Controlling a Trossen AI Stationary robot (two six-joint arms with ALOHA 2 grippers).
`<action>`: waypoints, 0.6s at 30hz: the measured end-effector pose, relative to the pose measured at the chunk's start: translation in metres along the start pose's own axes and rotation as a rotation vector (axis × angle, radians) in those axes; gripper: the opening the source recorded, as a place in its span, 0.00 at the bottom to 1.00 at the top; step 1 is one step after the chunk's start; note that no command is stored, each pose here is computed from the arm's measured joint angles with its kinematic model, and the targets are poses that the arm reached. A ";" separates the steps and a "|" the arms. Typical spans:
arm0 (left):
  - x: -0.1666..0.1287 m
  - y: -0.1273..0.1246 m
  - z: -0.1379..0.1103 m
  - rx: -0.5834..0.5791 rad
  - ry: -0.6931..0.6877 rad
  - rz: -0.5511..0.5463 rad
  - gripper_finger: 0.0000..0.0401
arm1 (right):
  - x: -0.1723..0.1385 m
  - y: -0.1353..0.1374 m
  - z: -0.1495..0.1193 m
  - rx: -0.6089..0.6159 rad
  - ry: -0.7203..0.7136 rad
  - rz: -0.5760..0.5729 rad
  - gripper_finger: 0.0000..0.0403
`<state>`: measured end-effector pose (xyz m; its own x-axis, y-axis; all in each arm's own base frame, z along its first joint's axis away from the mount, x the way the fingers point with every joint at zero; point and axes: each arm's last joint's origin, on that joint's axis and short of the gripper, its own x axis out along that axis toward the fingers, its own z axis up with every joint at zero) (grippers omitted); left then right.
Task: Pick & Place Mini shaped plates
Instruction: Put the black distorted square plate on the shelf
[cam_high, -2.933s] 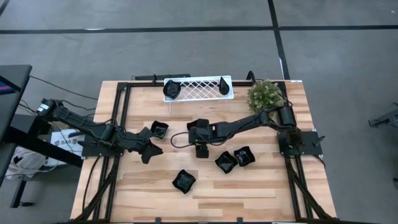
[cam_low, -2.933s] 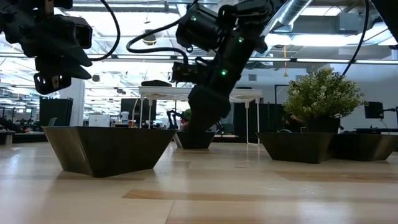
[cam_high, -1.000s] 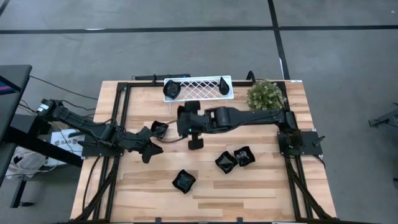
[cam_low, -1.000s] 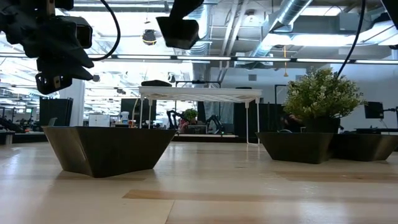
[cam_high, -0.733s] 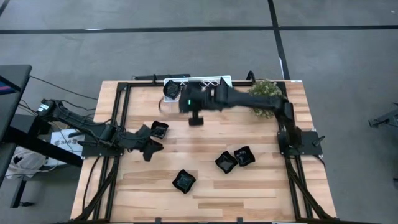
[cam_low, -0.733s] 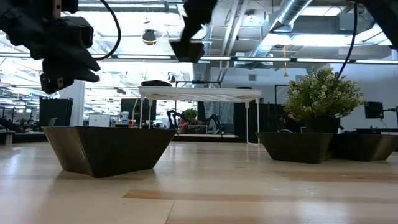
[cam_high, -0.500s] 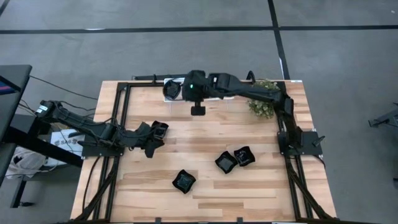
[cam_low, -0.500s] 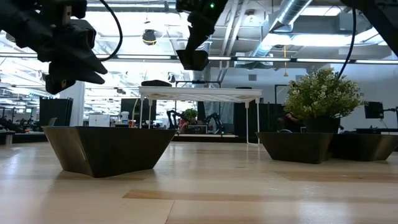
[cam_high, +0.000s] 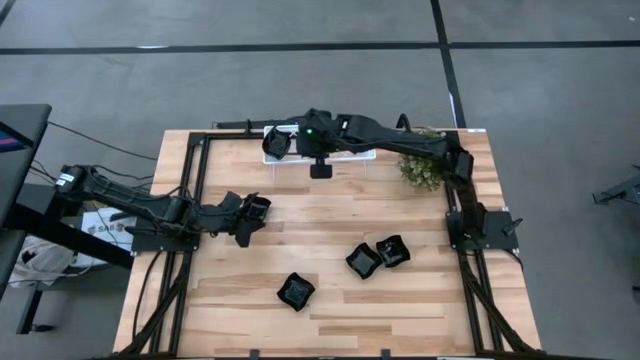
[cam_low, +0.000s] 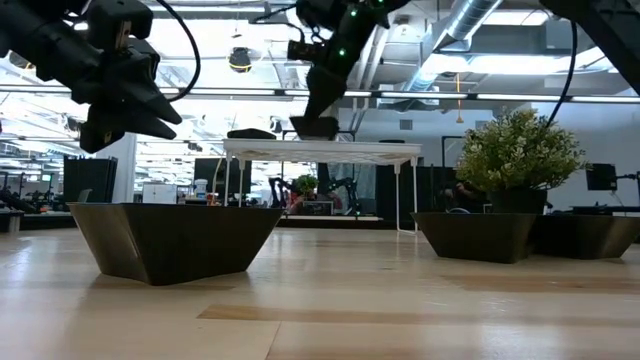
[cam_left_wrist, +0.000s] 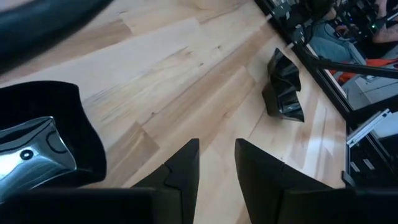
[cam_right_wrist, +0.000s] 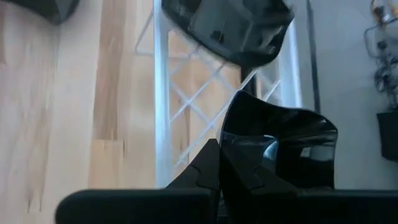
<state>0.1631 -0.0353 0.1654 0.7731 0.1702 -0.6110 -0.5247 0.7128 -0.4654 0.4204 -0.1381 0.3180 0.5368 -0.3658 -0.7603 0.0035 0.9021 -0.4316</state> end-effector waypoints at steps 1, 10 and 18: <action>0.000 0.000 0.000 0.000 -0.005 0.003 0.26 | 0.000 -0.001 0.000 -0.001 -0.007 -0.005 0.00; 0.000 0.000 0.000 0.000 -0.009 0.006 0.26 | 0.005 -0.003 -0.007 0.034 0.017 0.001 0.01; 0.000 0.000 0.000 -0.001 -0.009 0.005 0.26 | 0.007 -0.005 -0.009 0.060 0.025 0.002 0.11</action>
<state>0.1631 -0.0350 0.1656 0.7733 0.1800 -0.6079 -0.5292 0.7114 -0.4625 0.4164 -0.1474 0.3103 0.5158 -0.3691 -0.7732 0.0535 0.9146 -0.4009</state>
